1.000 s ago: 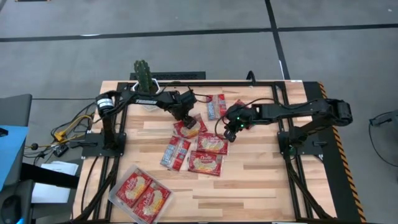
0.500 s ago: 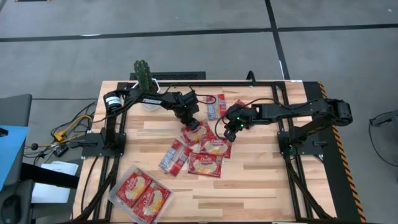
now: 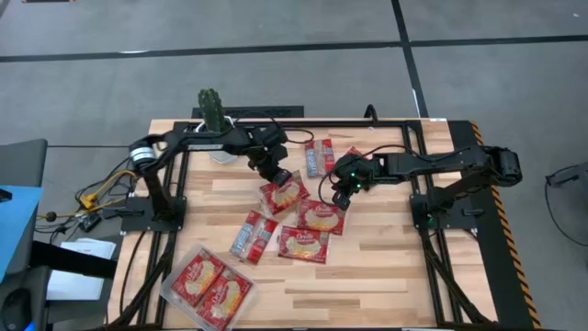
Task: Sort popcorn bags into baskets
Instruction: Put the red popcorn bag into the transparent bin
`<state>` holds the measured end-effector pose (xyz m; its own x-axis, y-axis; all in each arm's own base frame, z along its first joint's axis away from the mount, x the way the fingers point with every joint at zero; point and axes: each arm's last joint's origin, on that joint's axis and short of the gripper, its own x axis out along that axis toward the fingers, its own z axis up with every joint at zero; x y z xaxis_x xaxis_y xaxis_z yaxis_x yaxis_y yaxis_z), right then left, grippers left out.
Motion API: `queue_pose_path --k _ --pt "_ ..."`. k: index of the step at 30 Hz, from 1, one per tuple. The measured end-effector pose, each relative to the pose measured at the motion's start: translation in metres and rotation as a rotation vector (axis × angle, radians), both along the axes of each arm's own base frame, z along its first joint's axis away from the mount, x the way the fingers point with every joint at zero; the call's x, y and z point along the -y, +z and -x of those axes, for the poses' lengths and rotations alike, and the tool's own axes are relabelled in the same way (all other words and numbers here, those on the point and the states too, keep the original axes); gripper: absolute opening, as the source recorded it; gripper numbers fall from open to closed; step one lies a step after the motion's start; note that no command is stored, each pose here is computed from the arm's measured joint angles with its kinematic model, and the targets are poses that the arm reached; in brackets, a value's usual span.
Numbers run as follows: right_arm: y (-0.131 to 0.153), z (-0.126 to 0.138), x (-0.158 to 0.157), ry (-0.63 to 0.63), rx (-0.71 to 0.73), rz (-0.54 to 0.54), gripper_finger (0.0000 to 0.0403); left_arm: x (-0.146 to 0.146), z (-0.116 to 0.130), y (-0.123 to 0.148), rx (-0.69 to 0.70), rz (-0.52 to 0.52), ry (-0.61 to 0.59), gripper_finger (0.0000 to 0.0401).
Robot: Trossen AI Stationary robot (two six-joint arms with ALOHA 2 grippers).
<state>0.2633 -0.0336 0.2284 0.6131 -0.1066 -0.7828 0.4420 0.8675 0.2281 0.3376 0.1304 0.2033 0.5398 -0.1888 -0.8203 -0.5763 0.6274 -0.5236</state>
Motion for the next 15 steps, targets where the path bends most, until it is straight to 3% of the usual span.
queue_pose_path --k 4,9,15 --pt "0.001 0.000 0.000 0.015 0.004 0.011 0.0015 0.024 0.017 0.041 0.018 -0.021 0.020 0.0002" --pt "0.000 0.000 0.000 0.028 0.000 0.016 0.0024 0.082 0.046 0.088 0.000 -0.055 0.059 0.0001" --pt "0.000 0.000 0.000 0.052 -0.003 0.034 0.0017 0.152 0.092 0.119 -0.059 -0.114 0.281 0.0001"
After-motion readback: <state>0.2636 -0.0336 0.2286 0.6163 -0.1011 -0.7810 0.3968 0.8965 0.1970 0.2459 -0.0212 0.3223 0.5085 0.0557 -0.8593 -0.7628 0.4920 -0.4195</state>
